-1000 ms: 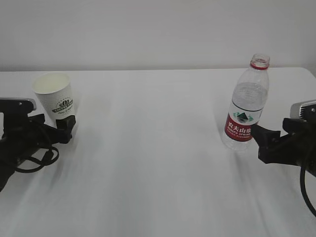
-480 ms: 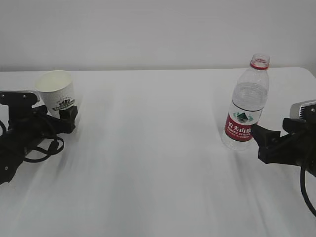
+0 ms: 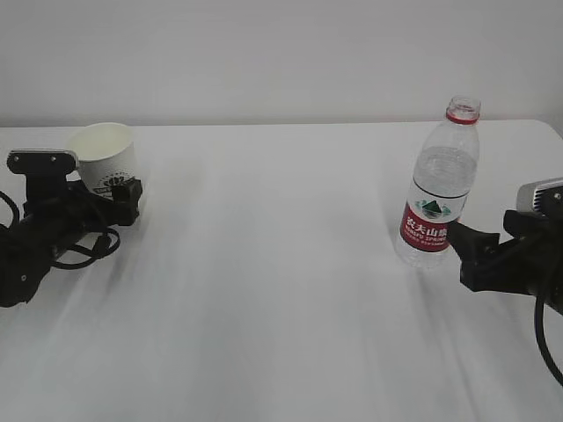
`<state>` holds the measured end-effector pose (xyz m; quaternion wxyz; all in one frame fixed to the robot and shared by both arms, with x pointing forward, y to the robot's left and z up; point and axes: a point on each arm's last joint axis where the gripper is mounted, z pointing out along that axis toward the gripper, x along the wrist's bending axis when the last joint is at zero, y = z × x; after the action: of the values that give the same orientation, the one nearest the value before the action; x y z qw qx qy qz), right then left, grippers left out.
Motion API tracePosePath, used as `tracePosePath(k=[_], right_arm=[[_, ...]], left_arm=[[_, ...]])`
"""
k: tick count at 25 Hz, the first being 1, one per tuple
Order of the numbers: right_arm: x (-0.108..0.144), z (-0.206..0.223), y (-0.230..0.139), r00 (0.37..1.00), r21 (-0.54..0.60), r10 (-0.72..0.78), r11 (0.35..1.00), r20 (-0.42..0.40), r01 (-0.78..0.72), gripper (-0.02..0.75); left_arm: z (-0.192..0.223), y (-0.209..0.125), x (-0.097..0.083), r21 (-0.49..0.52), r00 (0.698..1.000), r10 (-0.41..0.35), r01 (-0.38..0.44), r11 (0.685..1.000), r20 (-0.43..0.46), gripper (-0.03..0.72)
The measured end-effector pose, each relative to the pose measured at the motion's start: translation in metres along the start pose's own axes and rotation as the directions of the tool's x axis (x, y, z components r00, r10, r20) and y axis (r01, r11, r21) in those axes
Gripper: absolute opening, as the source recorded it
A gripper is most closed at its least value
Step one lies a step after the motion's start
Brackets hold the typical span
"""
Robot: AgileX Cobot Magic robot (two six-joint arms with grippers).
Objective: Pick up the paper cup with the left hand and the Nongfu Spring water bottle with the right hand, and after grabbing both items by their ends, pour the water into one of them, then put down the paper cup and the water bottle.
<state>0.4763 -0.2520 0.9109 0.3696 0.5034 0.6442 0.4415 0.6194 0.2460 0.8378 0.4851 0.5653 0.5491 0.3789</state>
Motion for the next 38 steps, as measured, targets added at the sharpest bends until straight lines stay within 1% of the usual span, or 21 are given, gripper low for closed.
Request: tracePosePath(k=[3,6,8,13,19,21,25,27,33,36,38], right_arm=[[0.0,0.0,0.0,1.0,0.0,0.0,1.0,0.0,0.0,0.59],[0.0,0.0,0.0,1.0,0.0,0.0,1.0,0.0,0.0,0.59],[0.0,0.0,0.0,1.0,0.0,0.0,1.0,0.0,0.0,0.59],[0.0,0.0,0.0,1.0,0.0,0.0,1.0,0.0,0.0,0.59],[0.0,0.0,0.0,1.0,0.0,-0.011,1.0,0.0,0.011,0.59],[0.0,0.0,0.0,1.0,0.0,-0.018,1.0,0.0,0.018,0.59],[0.0,0.0,0.0,1.0,0.0,-0.024,1.0,0.0,0.024,0.59],[0.0,0.0,0.0,1.0,0.0,-0.031,1.0,0.0,0.031,0.59],[-0.002,0.0,0.0,0.999,0.001,-0.037,0.999,0.018,0.037,0.59],[-0.002,0.0,0.0,0.999,0.002,-0.046,0.999,0.025,0.046,0.59],[-0.002,0.0,0.0,0.998,0.002,-0.05,0.999,0.025,0.05,0.59]], left_arm=[[0.004,-0.001,0.006,0.015,1.0,0.001,-0.001,1.0,-0.009,0.689],[0.007,0.002,0.01,0.002,1.0,-0.001,0.001,1.0,-0.018,0.691],[0.012,0.005,0.01,-0.009,1.0,-0.001,0.001,1.0,-0.016,0.692],[0.023,0.001,0.01,0.012,1.0,0.004,-0.004,1.0,-0.011,0.692],[0.027,0.0,0.01,0.005,1.0,0.004,-0.004,1.0,-0.01,0.687],[0.027,0.0,0.01,0.005,1.0,0.005,-0.005,1.0,-0.009,0.666],[0.027,0.0,0.009,0.006,1.0,0.008,-0.008,1.0,-0.005,0.59],[0.027,0.0,0.008,0.007,1.0,0.014,-0.014,1.0,0.005,0.577],[0.027,-0.001,0.003,0.01,0.996,0.056,-0.057,0.998,0.069,0.574],[0.022,-0.001,0.0,0.01,0.993,0.065,-0.067,0.998,0.096,0.573],[0.015,0.004,-0.002,-0.02,0.991,0.071,-0.069,0.997,0.109,0.573]])
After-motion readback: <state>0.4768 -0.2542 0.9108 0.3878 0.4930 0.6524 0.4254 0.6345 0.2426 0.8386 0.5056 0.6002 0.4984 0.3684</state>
